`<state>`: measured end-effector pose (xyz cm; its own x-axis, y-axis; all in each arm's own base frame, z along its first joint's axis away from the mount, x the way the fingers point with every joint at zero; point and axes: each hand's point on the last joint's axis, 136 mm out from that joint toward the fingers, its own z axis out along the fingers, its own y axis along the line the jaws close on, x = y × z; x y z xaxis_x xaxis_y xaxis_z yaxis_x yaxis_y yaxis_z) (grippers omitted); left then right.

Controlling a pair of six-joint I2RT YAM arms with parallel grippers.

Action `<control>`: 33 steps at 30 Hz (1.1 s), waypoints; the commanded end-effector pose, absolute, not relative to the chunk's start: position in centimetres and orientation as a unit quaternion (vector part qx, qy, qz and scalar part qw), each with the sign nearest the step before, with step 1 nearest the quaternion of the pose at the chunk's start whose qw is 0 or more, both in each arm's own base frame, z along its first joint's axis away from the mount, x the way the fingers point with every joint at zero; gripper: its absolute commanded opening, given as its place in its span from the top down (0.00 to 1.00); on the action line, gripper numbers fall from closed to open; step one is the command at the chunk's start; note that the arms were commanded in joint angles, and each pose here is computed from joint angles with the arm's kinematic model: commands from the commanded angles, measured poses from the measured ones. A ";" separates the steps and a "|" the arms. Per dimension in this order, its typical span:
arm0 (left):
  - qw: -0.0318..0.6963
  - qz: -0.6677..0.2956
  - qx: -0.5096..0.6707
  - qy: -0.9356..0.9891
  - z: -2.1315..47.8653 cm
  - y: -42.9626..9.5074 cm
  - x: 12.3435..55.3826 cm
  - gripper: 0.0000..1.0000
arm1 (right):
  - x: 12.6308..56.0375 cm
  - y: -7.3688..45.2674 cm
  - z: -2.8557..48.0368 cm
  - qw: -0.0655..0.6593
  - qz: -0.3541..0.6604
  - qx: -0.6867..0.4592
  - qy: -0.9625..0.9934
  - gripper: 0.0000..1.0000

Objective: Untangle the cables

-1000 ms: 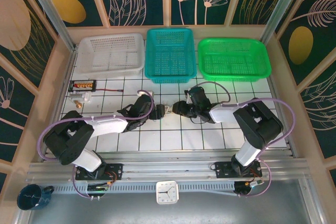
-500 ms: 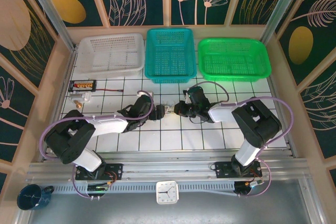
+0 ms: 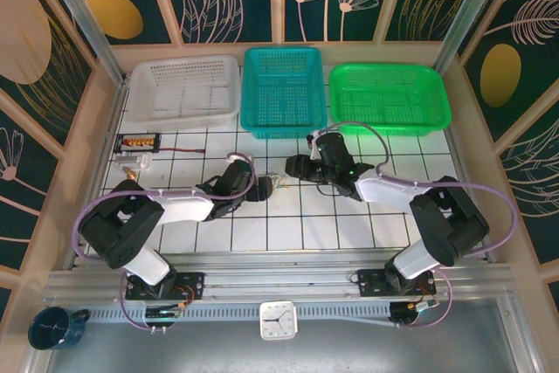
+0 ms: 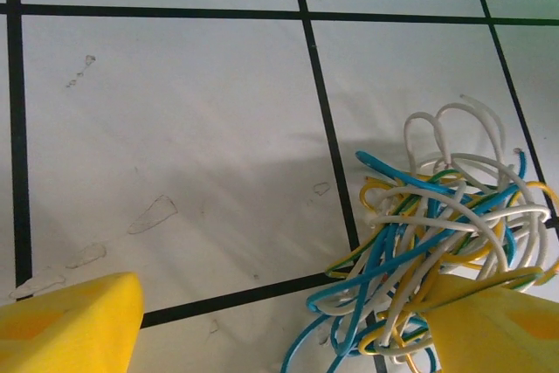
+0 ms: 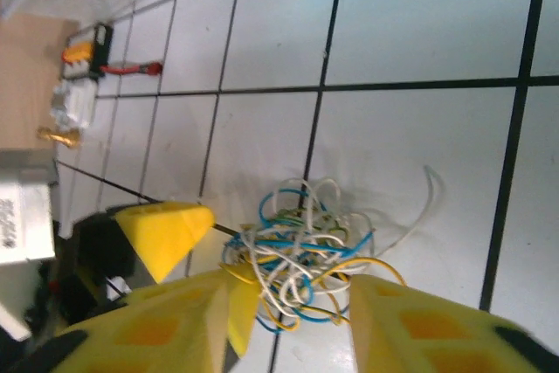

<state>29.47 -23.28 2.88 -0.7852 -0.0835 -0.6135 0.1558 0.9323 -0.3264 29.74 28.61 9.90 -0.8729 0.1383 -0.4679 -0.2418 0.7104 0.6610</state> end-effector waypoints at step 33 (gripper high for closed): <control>0.323 -0.173 0.004 0.930 1.7 -22.0 29.6 0.15 | 28.4 29.5 4.1 0.185 0.387 -0.008 0.903 0.79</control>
